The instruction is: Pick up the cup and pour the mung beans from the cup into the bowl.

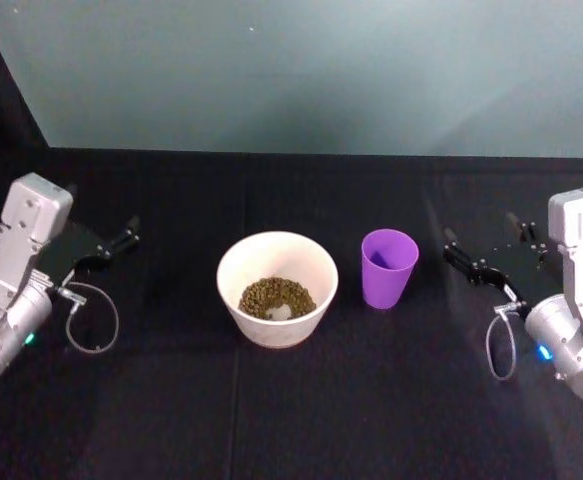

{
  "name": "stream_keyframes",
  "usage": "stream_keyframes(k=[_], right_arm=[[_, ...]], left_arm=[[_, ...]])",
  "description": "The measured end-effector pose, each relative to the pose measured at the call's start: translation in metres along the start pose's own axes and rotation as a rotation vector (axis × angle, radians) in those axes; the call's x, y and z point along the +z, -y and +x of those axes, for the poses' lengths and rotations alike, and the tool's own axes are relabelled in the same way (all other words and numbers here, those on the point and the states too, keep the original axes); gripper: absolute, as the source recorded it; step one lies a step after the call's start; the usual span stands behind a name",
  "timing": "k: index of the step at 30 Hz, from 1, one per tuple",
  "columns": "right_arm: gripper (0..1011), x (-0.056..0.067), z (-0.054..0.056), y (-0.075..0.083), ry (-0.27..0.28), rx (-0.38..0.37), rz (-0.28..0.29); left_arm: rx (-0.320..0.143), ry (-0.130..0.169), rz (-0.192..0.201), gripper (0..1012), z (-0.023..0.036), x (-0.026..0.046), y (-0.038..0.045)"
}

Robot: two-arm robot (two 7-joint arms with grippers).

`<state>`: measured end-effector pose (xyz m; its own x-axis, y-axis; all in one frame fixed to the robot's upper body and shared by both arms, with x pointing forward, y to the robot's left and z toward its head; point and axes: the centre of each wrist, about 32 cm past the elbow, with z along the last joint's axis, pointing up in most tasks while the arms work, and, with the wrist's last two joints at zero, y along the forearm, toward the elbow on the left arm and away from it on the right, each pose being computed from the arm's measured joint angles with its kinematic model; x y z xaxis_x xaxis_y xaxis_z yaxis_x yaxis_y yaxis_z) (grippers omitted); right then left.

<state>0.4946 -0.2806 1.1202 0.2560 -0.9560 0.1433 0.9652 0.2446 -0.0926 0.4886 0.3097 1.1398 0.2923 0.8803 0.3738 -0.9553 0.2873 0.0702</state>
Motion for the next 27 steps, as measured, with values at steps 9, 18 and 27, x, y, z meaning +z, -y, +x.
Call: stream_keyframes(k=[9,18,27], right_arm=[[1003,-0.0001,0.0003,-0.0003,-0.002,0.001,0.0],[1003,-0.0001,0.0004,-0.0004,-0.002,0.003,0.0],[1003,0.0,0.0005,-0.0005,-0.002,0.003,0.0]], left_arm=[[0.0,0.0,0.0,1000,0.0,0.0,0.0],[0.0,0.0,0.0,1000,0.0,0.0,0.0],[0.0,0.0,0.0,1000,0.0,0.0,0.0]])
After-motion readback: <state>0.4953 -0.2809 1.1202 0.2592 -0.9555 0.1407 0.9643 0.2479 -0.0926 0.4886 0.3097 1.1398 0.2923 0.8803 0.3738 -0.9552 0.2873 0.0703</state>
